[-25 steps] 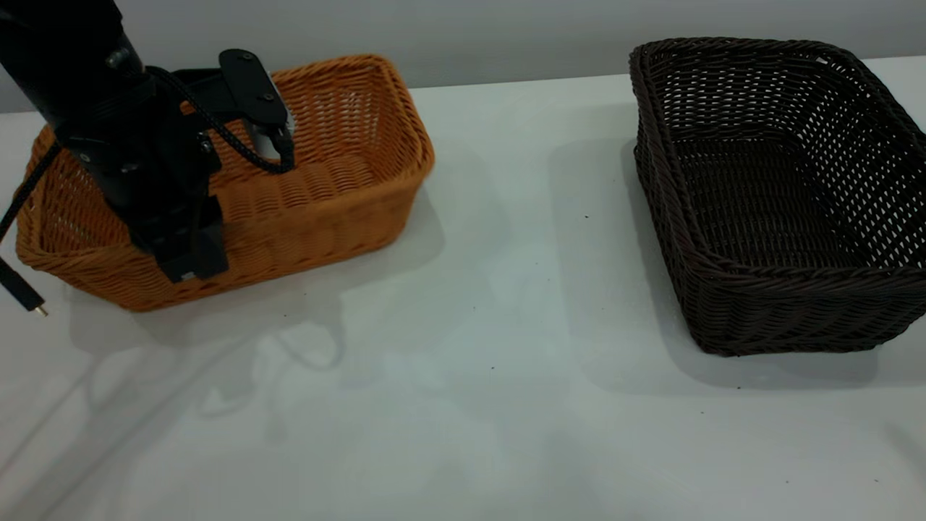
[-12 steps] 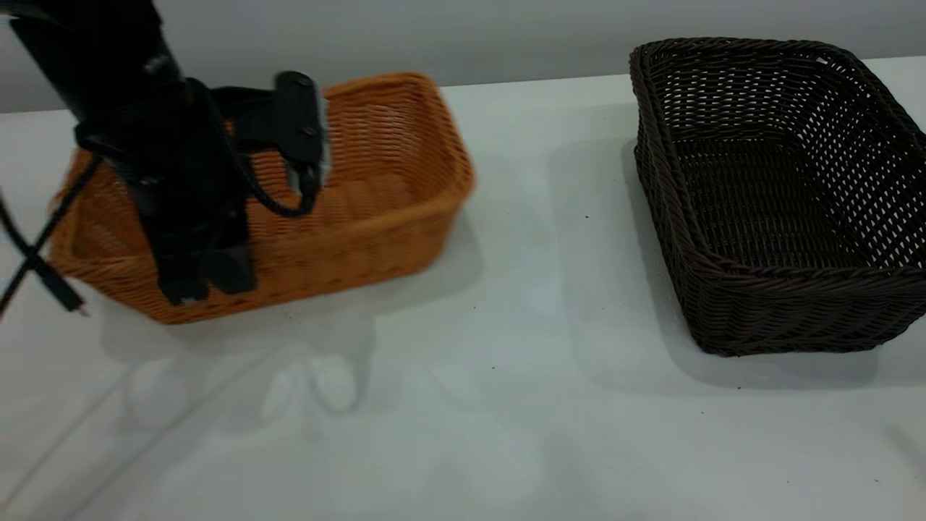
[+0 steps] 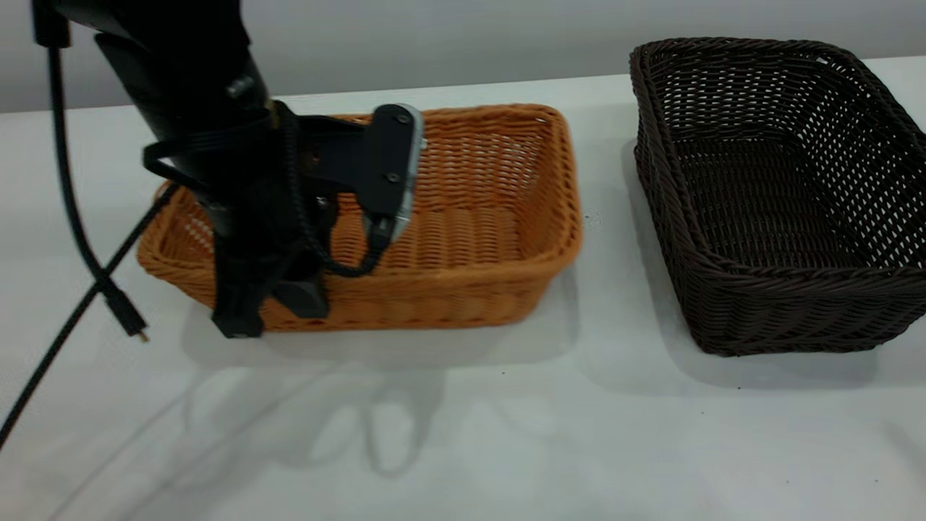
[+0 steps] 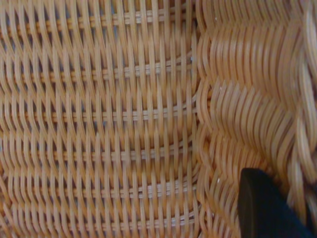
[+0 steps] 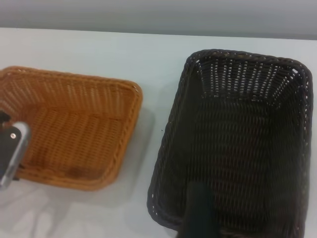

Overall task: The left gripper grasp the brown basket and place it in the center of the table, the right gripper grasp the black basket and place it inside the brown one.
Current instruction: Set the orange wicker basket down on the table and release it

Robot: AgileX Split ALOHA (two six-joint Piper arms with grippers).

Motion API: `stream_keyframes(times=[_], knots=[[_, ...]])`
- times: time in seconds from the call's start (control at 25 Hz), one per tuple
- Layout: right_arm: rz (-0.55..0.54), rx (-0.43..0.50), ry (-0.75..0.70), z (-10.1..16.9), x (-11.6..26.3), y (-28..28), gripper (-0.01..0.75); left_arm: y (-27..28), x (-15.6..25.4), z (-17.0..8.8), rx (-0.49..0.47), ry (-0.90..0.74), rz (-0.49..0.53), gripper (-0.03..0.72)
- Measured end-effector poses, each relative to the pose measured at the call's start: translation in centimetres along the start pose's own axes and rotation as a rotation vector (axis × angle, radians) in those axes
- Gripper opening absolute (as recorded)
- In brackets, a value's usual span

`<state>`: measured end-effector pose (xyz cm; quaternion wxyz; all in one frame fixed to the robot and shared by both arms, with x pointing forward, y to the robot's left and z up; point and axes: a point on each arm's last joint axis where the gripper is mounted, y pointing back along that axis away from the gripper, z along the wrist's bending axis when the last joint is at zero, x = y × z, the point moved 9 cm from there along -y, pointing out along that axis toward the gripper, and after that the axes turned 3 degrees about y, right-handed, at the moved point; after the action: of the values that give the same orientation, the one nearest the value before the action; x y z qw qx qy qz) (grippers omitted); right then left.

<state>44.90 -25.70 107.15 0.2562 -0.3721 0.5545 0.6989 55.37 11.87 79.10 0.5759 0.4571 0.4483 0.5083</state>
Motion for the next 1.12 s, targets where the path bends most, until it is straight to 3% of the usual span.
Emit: stream_keyframes(times=[0.24,1.12], knots=[[0.0,-0.001,0.001,0.0,0.0,0.0,0.509,0.1,-2.3,-1.2,0.013,-0.026,-0.03,0.113],[0.005,-0.003,0.001,0.1,0.1,0.0,0.509,0.1,-2.4,-1.1,0.012,0.088,-0.032,0.112]])
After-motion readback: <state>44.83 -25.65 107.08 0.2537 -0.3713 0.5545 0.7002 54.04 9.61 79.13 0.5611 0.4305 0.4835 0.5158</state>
